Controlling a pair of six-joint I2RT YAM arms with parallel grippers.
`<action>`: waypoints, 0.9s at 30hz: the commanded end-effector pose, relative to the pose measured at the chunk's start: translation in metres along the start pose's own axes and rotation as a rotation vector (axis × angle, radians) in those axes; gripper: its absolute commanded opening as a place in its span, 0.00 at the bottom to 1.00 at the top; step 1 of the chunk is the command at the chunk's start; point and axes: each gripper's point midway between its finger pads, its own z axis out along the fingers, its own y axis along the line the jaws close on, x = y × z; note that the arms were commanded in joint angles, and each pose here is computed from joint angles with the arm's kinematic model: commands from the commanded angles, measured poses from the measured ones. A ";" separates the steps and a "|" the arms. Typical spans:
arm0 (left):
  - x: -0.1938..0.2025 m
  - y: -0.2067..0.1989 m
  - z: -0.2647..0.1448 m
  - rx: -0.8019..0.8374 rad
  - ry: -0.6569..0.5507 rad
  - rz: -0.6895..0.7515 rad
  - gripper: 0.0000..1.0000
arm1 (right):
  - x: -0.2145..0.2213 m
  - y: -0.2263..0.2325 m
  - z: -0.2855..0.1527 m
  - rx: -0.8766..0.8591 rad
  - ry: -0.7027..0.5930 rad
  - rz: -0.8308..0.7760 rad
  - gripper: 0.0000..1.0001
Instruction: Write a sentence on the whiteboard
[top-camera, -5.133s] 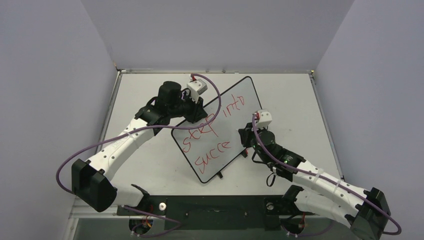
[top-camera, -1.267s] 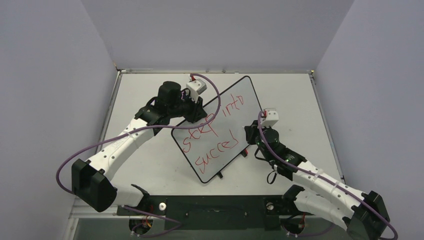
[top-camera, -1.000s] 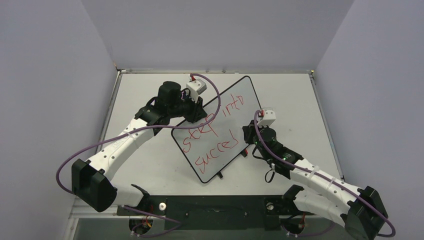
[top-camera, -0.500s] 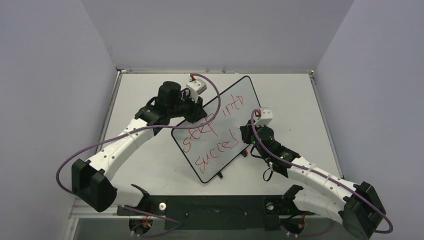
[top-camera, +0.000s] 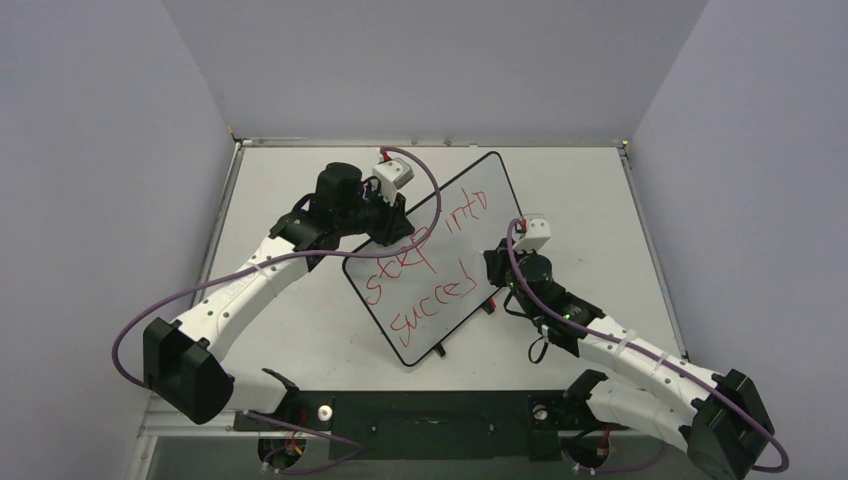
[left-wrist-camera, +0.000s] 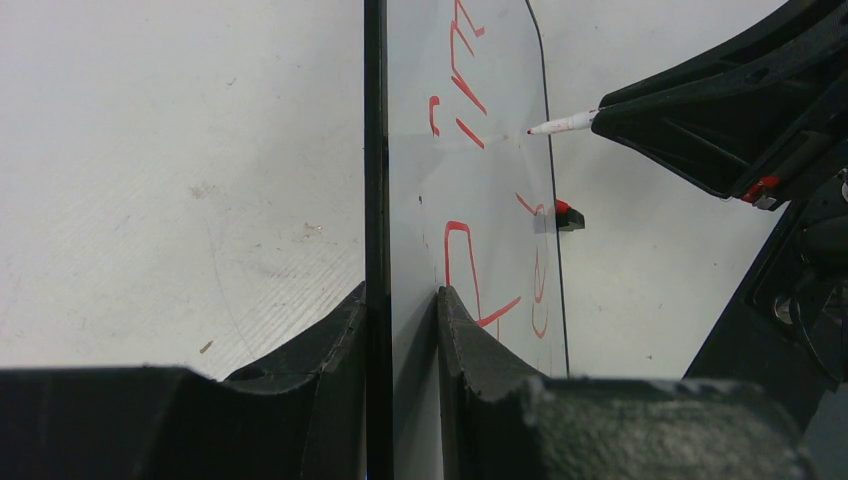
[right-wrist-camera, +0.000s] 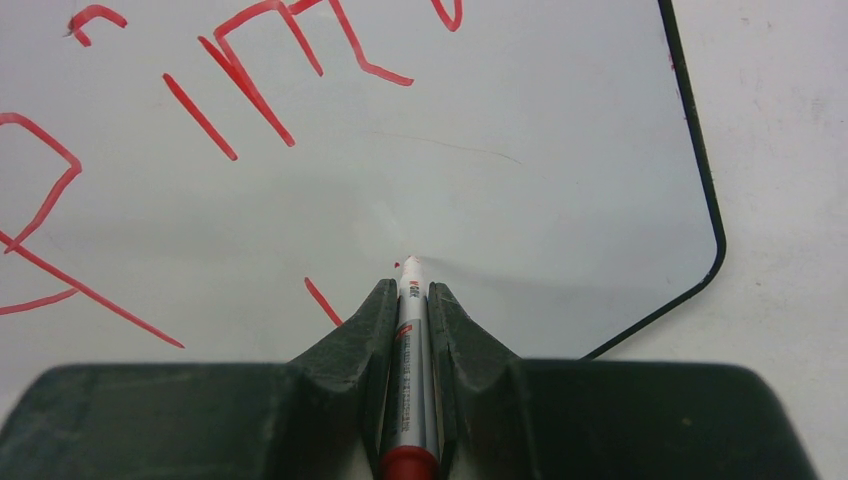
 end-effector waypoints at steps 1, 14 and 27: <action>-0.027 0.004 -0.004 -0.028 -0.102 0.114 0.00 | -0.020 -0.007 0.001 0.049 -0.057 0.014 0.00; -0.027 0.004 -0.004 -0.029 -0.101 0.114 0.00 | -0.018 0.008 0.010 -0.017 -0.039 0.025 0.00; -0.026 0.004 -0.003 -0.026 -0.099 0.114 0.00 | -0.010 0.023 0.008 -0.106 -0.026 0.063 0.00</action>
